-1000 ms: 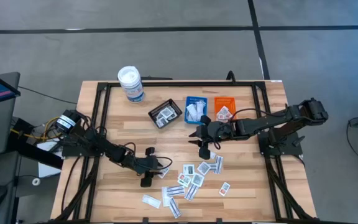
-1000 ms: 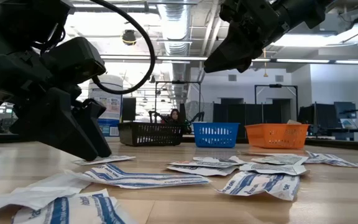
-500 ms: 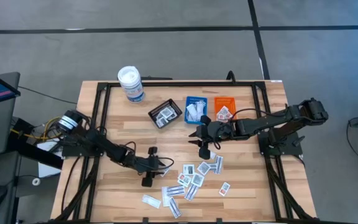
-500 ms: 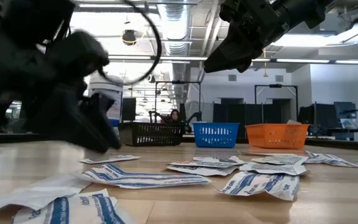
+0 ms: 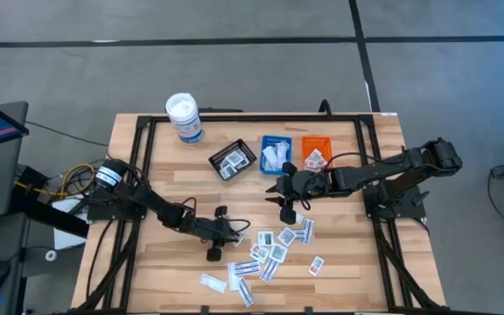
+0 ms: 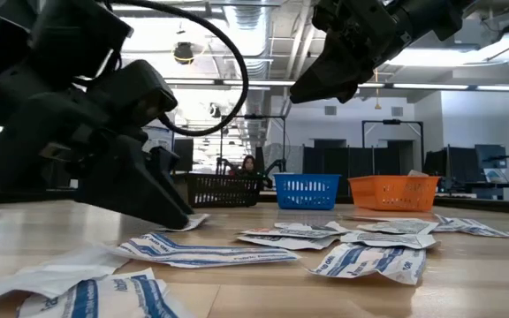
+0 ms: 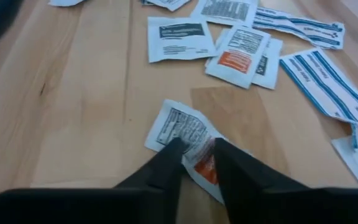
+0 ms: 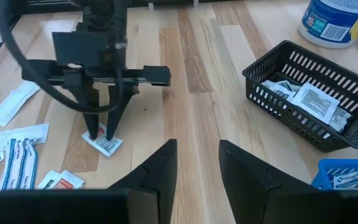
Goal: Pick & Place First Aid Supplies
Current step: Put the orange ointment pack into the orange bin
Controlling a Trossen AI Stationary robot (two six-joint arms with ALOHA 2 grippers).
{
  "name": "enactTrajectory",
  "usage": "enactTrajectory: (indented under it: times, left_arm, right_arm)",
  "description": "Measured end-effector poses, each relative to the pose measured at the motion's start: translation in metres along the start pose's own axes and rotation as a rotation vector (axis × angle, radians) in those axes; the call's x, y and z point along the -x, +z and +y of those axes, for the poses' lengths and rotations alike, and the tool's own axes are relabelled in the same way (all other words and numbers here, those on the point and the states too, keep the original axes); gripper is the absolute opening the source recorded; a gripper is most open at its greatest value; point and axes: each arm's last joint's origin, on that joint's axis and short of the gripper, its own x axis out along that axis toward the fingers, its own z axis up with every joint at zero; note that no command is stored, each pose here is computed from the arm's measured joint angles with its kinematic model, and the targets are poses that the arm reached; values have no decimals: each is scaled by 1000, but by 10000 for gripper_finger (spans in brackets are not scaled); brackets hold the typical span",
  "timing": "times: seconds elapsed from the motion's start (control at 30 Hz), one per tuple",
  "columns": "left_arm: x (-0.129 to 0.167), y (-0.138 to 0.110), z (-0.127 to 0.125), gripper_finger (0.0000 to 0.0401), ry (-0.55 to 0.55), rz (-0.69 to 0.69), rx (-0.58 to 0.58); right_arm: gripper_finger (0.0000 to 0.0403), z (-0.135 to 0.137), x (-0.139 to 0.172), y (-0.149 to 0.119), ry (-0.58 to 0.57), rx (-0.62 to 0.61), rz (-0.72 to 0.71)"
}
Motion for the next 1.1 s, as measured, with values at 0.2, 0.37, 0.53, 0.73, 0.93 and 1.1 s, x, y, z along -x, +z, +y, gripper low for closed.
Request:
enactTrajectory:
  times: [0.2, 0.37, 0.53, 0.73, 0.93, 1.1]
  left_arm:
    - [-1, 2, 12, 20, 5, 1, 23]
    - [-1, 6, 15, 15, 8, -48, 37]
    - [7, 16, 18, 21, 88, -90, -36]
    - [20, 37, 27, 11, 217, -191, -93]
    - [26, 47, 36, 18, 246, -229, -77]
    - [26, 47, 38, 15, 251, -225, -75]
  right_arm:
    - [113, 0, 0, 0, 0, 0, 0]
    - [113, 0, -1, 0, 1, -4, -6]
    - [113, 7, -20, -9, 41, -54, 9]
    - [113, 17, -59, -27, 116, -175, 13]
    - [113, 15, -88, -25, 160, -293, 43]
    - [113, 9, -104, -22, 142, -353, 57]
